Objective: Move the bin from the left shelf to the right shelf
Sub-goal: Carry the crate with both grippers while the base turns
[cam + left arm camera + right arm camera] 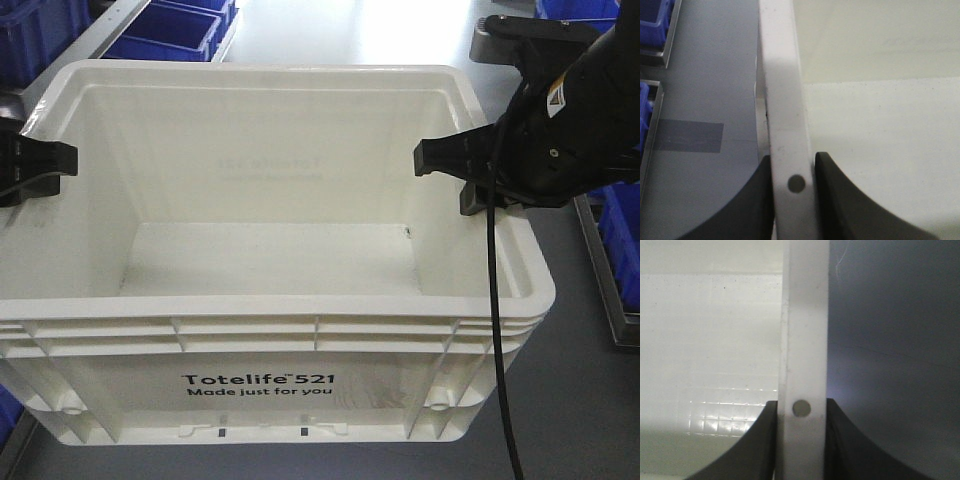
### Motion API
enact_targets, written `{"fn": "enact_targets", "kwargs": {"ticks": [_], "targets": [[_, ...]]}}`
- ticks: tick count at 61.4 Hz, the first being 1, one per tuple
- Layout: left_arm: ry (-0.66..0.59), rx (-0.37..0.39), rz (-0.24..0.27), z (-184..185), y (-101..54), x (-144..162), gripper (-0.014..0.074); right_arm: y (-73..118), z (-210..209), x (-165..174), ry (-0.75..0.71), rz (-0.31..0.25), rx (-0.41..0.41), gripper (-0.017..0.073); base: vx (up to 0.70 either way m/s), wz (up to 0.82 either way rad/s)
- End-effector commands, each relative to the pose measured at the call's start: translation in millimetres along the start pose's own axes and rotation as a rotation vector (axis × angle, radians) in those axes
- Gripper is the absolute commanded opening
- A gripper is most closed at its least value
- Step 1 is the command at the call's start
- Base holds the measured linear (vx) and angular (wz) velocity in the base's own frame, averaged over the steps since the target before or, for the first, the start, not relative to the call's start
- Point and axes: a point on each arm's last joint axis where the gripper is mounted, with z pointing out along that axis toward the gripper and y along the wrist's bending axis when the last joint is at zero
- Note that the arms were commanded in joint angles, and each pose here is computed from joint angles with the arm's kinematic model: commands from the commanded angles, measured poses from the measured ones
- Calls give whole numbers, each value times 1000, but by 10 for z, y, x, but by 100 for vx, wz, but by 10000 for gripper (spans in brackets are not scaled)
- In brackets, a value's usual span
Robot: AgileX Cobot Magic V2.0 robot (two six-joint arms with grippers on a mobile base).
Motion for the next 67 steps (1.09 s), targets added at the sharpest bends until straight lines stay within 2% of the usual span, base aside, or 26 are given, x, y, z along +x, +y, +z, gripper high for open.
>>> {"fn": "enact_targets", "kwargs": {"ticks": [1, 26, 67], "targets": [[-185, -14, 47, -244, 3, -166, 39, -161, -261, -131, -175, -19, 82, -8, 26, -38], [-185, -14, 47, -244, 3, -166, 39, -161, -261, -131, -175, -19, 82, -8, 30, -24], [-186, -14, 47, -244, 2, -167, 39, -161, -261, -131, -176, -18, 82, -8, 35, -8]]}}
